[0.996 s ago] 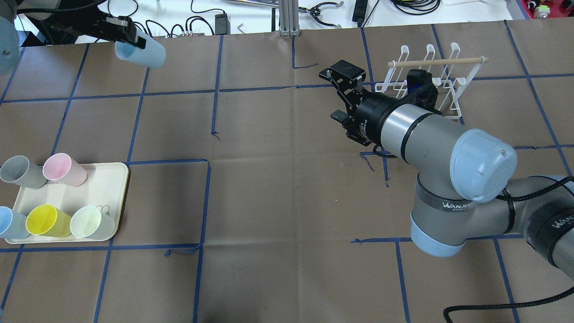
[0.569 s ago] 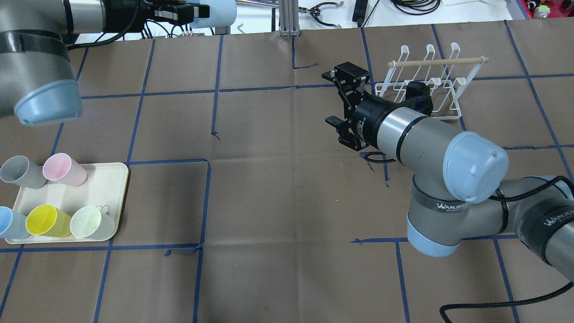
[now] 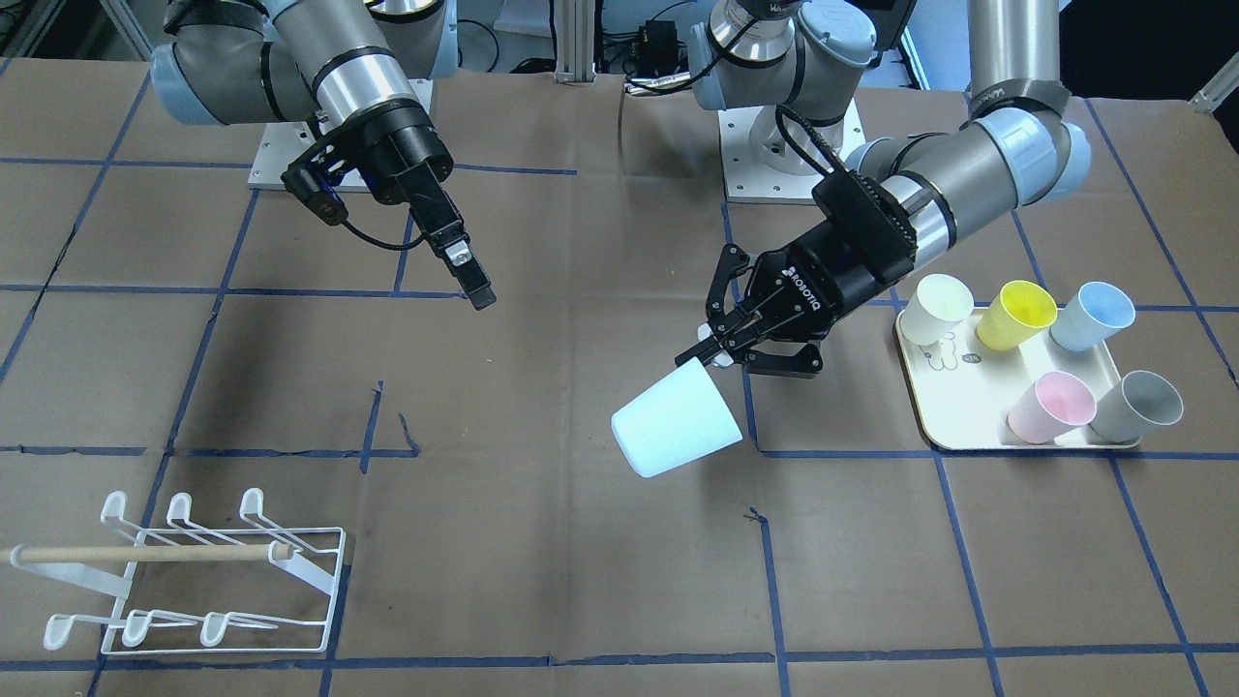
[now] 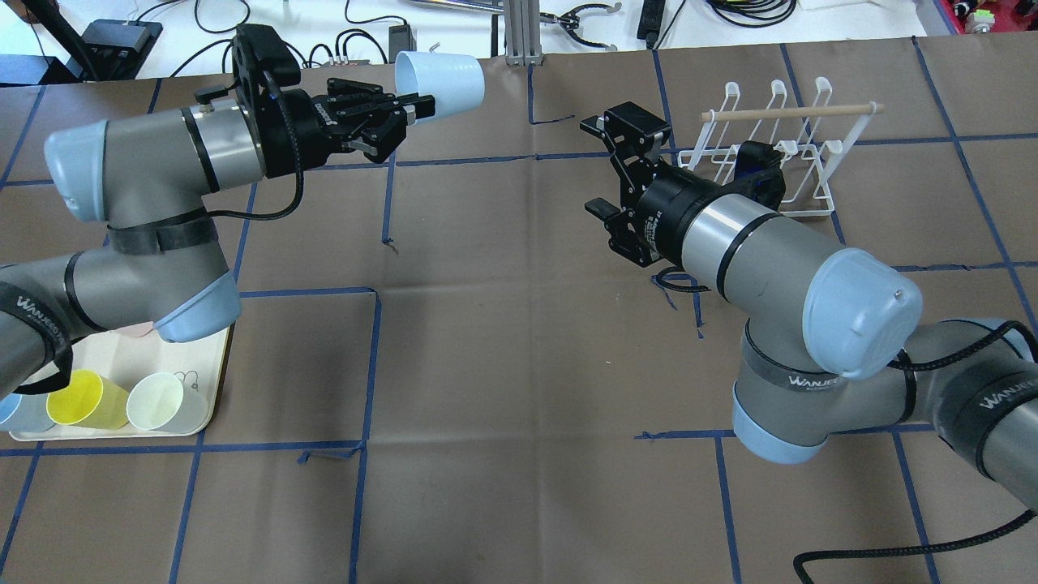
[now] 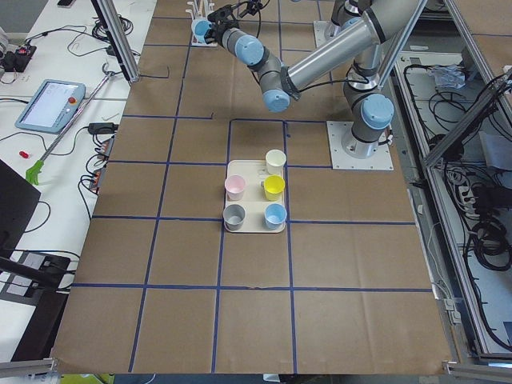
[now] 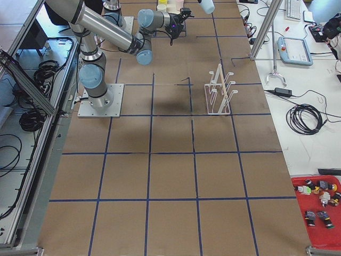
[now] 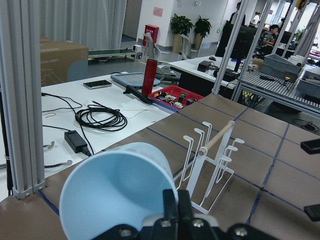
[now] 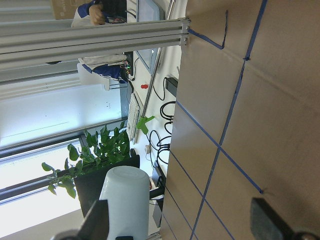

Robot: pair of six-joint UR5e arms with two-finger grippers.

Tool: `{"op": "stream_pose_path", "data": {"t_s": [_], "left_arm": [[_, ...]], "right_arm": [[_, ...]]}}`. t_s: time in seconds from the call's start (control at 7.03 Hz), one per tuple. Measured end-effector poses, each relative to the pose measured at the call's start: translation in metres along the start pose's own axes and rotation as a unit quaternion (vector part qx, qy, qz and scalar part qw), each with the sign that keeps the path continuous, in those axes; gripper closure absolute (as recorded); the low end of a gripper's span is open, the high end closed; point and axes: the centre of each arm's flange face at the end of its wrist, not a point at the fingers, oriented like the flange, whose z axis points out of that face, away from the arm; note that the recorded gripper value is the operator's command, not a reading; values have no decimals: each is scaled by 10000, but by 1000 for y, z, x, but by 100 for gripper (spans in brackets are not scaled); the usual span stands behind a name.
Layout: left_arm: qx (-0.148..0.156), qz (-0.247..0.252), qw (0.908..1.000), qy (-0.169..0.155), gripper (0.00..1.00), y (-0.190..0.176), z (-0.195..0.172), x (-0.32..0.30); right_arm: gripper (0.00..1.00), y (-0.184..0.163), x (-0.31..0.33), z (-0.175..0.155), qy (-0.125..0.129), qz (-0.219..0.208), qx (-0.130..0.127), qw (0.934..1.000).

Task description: Transfer IKEA cup to right arm and place on rack

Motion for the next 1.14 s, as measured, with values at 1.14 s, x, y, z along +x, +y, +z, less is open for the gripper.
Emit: {"op": "stream_pose_path", "data": {"t_s": [1.14], "left_arm": [[658,270,9967,381,96,45,29,55]], "right_arm": [[0,9,-10,39,124,509,-167,9985]]}}
